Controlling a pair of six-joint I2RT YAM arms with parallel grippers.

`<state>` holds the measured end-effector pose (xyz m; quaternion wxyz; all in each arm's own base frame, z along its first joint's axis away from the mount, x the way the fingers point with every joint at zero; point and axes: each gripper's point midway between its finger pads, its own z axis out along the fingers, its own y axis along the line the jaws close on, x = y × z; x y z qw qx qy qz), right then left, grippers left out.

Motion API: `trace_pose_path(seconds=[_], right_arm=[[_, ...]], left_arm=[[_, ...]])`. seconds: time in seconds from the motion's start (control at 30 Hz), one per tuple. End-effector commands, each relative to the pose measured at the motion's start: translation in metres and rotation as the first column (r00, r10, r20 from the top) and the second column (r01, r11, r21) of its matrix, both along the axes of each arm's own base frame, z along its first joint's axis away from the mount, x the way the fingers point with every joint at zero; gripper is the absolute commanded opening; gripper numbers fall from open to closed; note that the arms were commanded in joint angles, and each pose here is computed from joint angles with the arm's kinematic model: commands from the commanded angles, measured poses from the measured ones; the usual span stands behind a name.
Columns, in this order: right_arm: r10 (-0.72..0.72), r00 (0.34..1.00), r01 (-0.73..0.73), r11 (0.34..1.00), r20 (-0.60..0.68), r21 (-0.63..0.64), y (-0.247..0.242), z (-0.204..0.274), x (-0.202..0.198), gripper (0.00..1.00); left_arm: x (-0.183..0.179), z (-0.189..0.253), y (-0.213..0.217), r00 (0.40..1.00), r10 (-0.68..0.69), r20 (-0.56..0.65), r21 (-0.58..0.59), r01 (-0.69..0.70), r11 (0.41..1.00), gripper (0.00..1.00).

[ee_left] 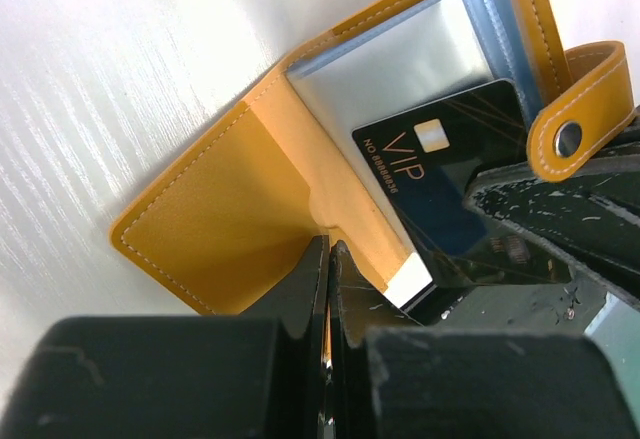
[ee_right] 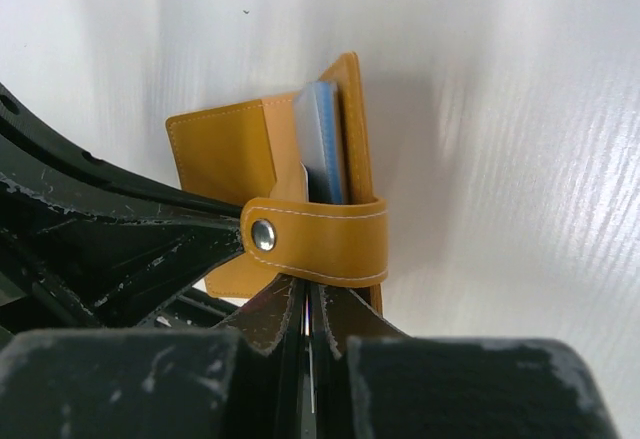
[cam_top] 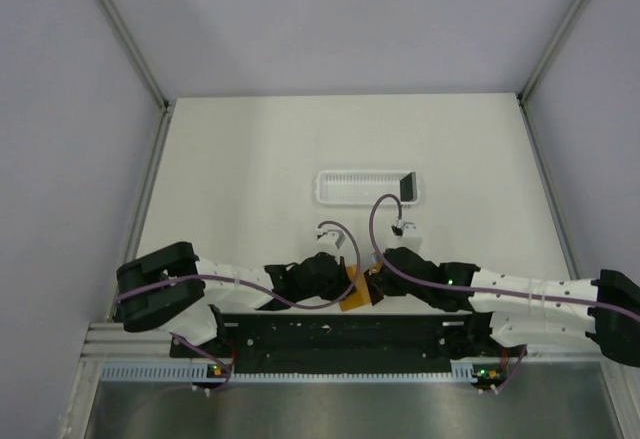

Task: Put the credit cards into the card holder
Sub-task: Open the card holder at the corner of the board.

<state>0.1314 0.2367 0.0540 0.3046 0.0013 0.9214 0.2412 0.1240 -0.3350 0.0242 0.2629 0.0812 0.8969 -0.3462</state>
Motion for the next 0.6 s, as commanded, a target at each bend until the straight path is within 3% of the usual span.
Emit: trace_pose_path(seconds=[0.0, 0.57], right_arm=[[-0.013, 0.997, 0.017, 0.998, 0.071, -0.054, -0.009, 0.020, 0.010, 0.00], [-0.042, 0.992, 0.060, 0.986, 0.122, -0.152, -0.039, 0.025, 0.015, 0.00]], left_arm=[[-0.008, -0.012, 0.008, 1.000, -0.015, -0.026, 0.029, 0.016, 0.999, 0.00], [-0.010, -0.014, 0.012, 0.999, -0.027, -0.020, 0.056, 0.028, 0.998, 0.00]])
